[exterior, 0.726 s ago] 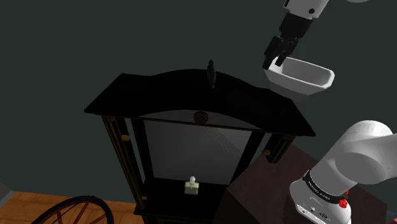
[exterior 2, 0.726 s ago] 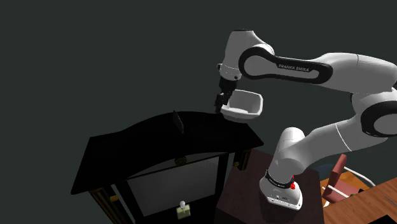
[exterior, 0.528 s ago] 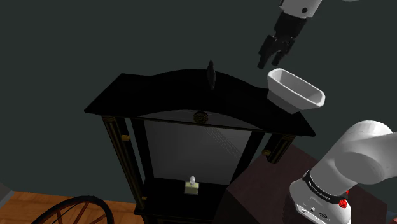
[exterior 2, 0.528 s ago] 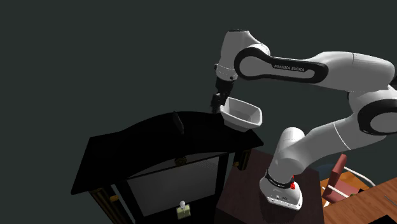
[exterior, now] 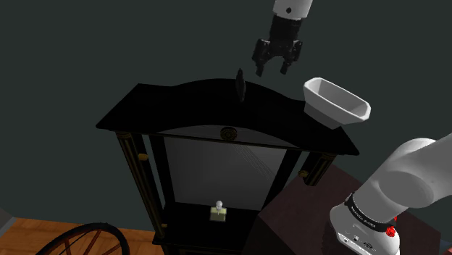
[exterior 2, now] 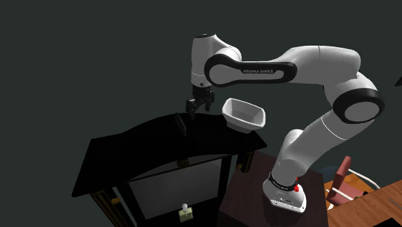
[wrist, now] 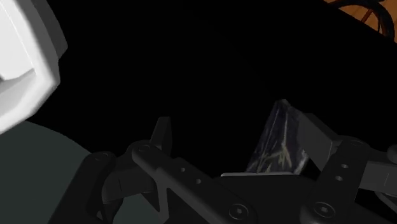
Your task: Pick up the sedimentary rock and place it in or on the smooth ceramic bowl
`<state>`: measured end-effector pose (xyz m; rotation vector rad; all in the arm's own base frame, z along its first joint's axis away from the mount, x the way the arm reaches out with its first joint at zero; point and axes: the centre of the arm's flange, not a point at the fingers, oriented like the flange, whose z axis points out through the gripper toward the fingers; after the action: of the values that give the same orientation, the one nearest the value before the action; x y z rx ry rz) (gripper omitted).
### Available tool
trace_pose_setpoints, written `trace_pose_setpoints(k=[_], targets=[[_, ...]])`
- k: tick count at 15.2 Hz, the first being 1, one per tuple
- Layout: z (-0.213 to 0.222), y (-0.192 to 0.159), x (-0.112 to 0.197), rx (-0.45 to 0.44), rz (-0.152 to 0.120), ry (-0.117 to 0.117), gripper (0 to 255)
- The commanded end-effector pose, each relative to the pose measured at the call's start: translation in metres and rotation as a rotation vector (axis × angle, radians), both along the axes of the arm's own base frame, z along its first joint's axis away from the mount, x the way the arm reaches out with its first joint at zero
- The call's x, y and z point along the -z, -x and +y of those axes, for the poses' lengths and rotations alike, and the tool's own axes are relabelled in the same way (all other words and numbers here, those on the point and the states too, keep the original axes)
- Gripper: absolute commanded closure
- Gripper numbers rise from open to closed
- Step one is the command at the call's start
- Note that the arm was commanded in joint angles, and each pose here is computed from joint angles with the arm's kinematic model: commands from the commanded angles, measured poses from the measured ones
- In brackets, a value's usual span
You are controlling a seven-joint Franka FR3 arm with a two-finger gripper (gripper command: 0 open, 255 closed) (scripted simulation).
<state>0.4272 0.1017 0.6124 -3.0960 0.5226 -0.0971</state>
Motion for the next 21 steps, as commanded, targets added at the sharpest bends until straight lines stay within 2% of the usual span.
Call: trace_pose_setpoints(k=[1,7,15,21], targets=[[0.013,-0.028,0.003,0.073,0.016,0.01,0],[0.043,-0.105,0.017,0.263,0.062,0.041,0],[0.041,-0.105,0.057,0.263,0.062,0.041,0],[0.041,-0.105,0.057,0.263,0.062,0.041,0]])
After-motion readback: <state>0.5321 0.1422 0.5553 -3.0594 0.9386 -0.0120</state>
